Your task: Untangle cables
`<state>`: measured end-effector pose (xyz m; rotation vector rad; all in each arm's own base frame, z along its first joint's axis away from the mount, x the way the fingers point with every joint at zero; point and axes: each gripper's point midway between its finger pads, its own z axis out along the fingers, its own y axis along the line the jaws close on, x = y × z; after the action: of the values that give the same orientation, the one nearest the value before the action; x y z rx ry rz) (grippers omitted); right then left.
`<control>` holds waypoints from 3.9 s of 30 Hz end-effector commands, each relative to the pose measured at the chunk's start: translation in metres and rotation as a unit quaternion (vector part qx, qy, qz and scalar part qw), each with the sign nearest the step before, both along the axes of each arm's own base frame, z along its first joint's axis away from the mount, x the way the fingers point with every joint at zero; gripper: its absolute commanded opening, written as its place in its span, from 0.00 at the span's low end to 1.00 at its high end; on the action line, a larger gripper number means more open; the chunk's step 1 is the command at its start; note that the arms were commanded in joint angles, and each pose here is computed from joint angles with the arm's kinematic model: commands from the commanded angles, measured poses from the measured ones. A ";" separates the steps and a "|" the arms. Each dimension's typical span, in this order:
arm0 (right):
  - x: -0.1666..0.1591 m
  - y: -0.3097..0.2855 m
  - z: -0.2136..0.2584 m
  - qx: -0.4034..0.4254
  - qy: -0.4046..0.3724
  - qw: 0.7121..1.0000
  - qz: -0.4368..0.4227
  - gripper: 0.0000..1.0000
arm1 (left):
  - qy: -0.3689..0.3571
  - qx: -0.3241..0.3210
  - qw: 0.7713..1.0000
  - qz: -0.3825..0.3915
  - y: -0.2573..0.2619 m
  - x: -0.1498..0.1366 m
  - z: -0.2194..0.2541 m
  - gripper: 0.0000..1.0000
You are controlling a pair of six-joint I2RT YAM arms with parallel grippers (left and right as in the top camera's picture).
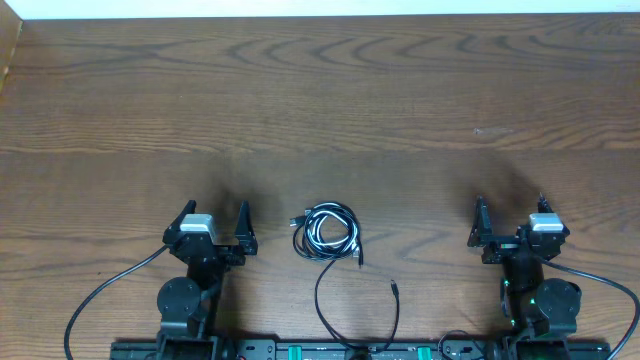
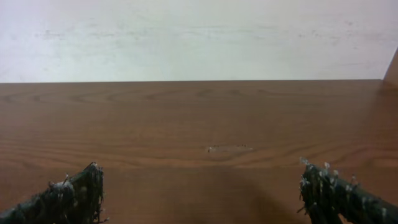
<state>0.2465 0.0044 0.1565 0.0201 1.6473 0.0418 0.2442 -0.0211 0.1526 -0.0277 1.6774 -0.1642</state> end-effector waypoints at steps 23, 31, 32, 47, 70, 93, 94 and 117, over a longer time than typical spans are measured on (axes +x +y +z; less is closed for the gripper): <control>0.000 0.000 0.000 -0.006 -0.001 1.000 -0.002 0.99 | 0.024 -0.004 1.000 -0.004 -0.001 -0.001 -0.015 0.94; 0.000 0.000 0.000 -0.006 -0.001 1.000 -0.002 0.99 | 0.024 -0.004 1.000 -0.004 -0.001 -0.001 -0.015 0.94; 0.000 0.000 0.000 -0.006 -0.001 1.000 -0.002 0.99 | 0.024 -0.004 1.000 -0.004 -0.001 -0.001 -0.015 0.94; 0.000 0.000 0.000 -0.006 -0.001 1.000 -0.002 0.99 | 0.024 -0.004 1.000 -0.004 -0.001 -0.001 -0.015 0.95; 0.000 0.000 0.000 -0.006 -0.001 1.000 -0.002 0.99 | 0.024 -0.004 1.000 -0.004 -0.001 -0.001 -0.015 0.94; 0.000 0.000 0.000 -0.006 -0.001 1.000 -0.002 0.99 | 0.023 -0.004 1.000 -0.004 -0.001 -0.001 -0.015 0.94; 0.000 0.000 0.000 -0.006 -0.001 1.000 -0.002 0.99 | 0.024 -0.004 1.000 -0.004 -0.001 -0.001 -0.015 0.94; 0.000 0.000 0.000 -0.006 -0.001 1.000 -0.002 0.99 | 0.042 -0.003 0.999 -0.004 -0.001 0.000 -0.019 0.94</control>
<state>0.2465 0.0044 0.1564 0.0201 1.6477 0.0418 0.2452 -0.0212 0.1457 -0.0284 1.7091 -0.1623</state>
